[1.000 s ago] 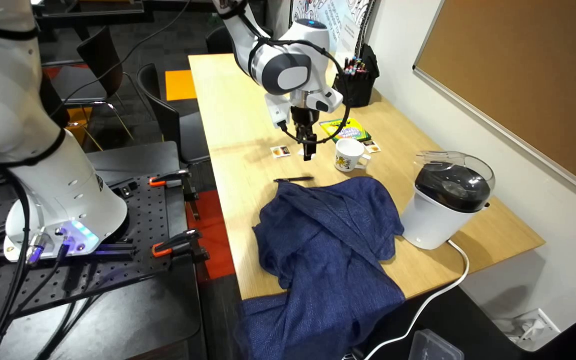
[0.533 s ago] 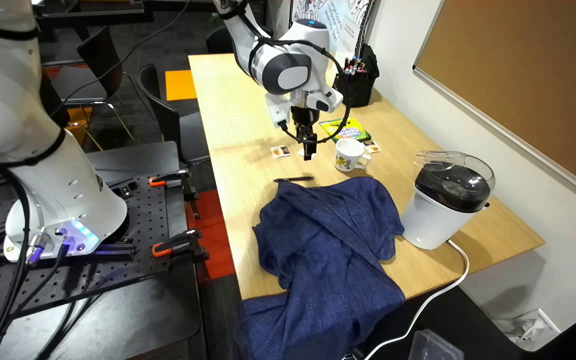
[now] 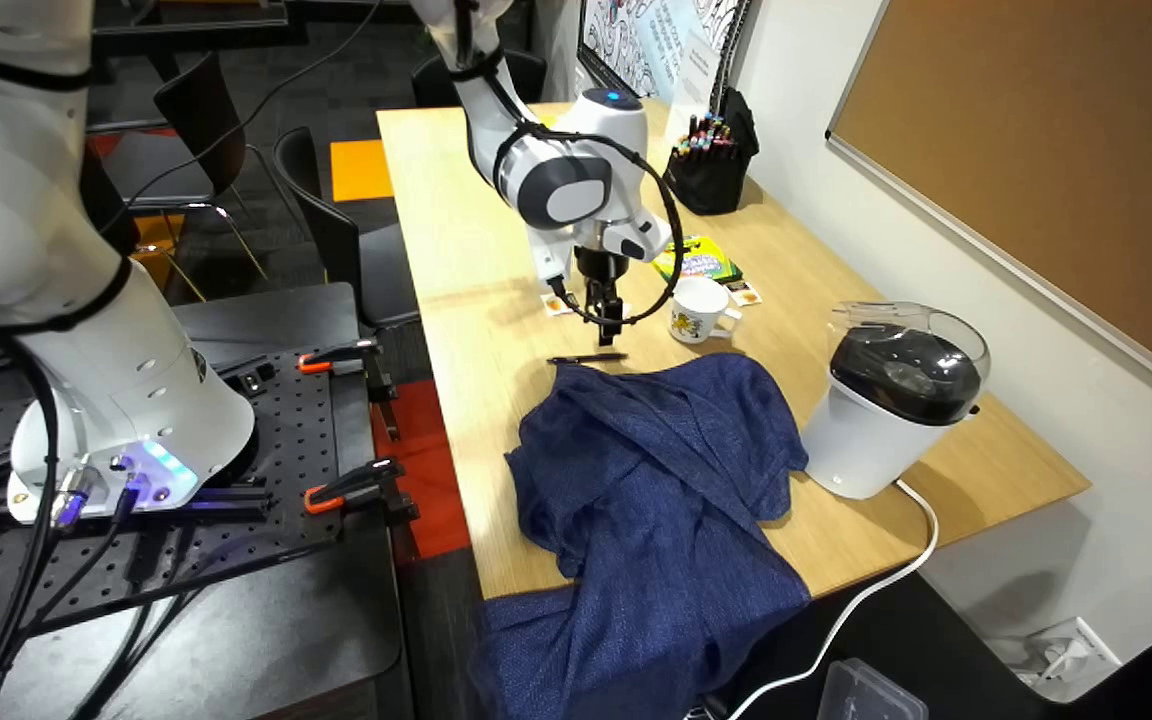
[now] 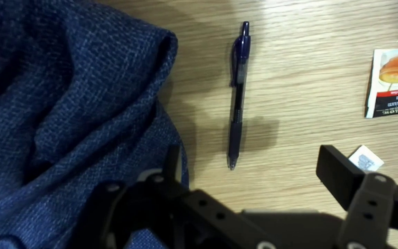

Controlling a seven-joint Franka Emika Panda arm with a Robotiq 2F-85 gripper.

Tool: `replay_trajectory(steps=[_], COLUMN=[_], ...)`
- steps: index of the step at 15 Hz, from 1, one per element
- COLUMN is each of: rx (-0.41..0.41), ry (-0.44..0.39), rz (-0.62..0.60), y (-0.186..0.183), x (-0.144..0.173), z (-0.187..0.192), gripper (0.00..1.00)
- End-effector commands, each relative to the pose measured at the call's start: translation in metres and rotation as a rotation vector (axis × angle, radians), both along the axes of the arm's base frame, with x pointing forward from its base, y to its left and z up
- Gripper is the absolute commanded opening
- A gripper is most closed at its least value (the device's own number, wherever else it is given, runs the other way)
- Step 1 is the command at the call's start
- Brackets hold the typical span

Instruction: Put the pen into the mug.

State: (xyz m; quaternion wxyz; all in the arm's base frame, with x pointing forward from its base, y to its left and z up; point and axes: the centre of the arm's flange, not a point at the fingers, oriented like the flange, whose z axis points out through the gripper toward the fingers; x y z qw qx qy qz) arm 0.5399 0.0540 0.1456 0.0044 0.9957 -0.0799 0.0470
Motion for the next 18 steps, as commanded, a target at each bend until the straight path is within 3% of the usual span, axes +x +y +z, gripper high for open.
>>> replay_trajectory(steps=[1, 7, 10, 13, 14, 18], rx=[0.031, 0.057, 0.065, 0.071, 0.073, 0.081], ry=[-0.034, -0.010, 0.002, 0.021, 0.028, 0.047], rz=[-0.027, -0.093, -0.100, -0.099, -0.100, -0.097], y=[-0.003, -0.005, -0.004, -0.004, -0.004, -0.006], x=[0.010, 0.026, 0.031, 0.032, 0.033, 0.032], z=[-0.020, -0.036, -0.041, -0.047, -0.049, -0.057], gripper=[1.00, 0.98, 0.74, 0.63, 0.68, 0.65])
